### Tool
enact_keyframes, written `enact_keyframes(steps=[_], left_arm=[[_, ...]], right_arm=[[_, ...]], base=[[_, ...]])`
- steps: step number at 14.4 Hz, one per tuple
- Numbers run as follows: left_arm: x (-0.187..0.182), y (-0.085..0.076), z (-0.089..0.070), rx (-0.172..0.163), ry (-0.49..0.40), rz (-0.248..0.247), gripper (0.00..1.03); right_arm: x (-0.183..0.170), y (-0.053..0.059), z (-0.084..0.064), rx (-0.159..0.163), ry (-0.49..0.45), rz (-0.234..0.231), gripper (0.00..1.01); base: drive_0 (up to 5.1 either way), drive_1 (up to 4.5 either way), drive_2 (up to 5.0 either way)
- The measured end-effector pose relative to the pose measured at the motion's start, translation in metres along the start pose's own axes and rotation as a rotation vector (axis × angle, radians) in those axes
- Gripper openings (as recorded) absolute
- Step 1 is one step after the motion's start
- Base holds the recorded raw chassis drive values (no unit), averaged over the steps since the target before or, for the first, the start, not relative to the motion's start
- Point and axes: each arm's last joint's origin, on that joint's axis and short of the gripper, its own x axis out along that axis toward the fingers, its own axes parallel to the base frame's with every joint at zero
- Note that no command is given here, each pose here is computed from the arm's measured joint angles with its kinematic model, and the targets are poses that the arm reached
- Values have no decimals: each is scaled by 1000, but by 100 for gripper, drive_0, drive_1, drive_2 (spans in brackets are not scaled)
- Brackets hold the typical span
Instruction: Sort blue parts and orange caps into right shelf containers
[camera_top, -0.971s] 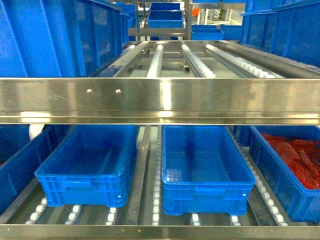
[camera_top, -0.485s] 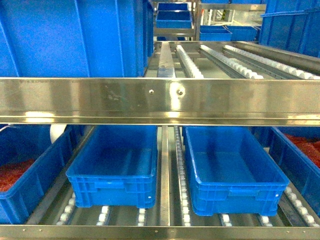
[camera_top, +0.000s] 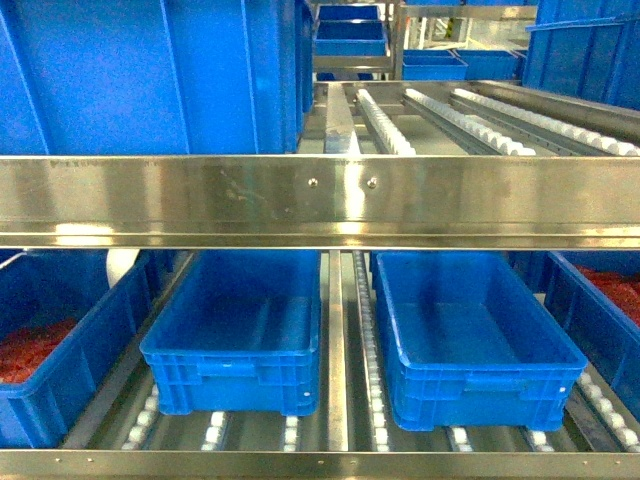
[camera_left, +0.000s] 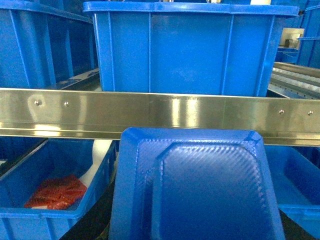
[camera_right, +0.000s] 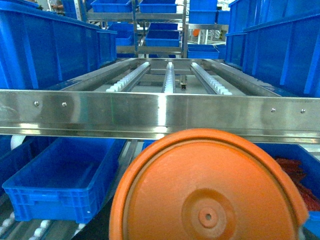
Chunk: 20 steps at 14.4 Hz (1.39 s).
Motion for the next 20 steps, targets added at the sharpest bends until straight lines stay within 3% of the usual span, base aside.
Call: enact_keyframes(steps=[20], left_arm=[[0, 0, 0, 0, 1, -1, 42]], right_arm=[[0, 0, 0, 0, -1, -3, 44]], base=[[0, 0, 0]])
